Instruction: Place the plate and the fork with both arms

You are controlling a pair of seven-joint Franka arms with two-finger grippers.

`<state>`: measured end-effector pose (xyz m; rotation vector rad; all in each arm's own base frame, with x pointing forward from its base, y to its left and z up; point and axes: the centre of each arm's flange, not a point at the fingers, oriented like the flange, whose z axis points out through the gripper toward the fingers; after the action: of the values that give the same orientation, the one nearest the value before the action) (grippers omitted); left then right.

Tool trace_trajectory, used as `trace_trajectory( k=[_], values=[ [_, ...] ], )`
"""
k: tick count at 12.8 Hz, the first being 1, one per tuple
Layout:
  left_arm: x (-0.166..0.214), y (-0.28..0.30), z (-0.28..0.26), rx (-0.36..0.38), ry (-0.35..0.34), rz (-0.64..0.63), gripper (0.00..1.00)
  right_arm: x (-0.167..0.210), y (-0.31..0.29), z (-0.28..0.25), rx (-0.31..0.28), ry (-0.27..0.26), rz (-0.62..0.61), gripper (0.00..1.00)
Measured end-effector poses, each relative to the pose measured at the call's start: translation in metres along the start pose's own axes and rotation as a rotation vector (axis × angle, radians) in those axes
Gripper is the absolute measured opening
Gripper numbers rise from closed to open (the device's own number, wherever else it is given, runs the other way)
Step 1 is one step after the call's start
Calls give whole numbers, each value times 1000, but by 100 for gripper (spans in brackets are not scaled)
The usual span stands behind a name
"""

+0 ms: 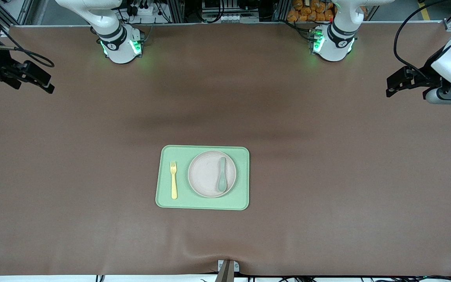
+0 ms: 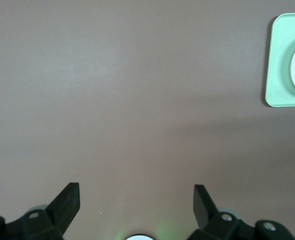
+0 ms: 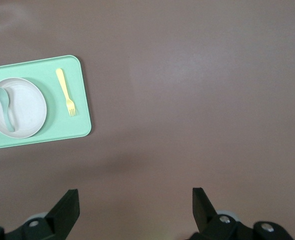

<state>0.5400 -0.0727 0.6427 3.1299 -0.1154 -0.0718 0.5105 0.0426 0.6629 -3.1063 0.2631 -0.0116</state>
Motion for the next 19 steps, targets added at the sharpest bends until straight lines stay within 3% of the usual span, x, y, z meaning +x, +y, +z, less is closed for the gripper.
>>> trace_trajectory(
  k=[5, 19],
  values=[
    [0, 0, 0, 0, 1, 0, 100, 14, 8, 2, -8, 45, -3, 100],
    [1, -3, -1, 0, 6, -5, 100, 29, 29, -2, -10, 33, -56, 100]
  ],
)
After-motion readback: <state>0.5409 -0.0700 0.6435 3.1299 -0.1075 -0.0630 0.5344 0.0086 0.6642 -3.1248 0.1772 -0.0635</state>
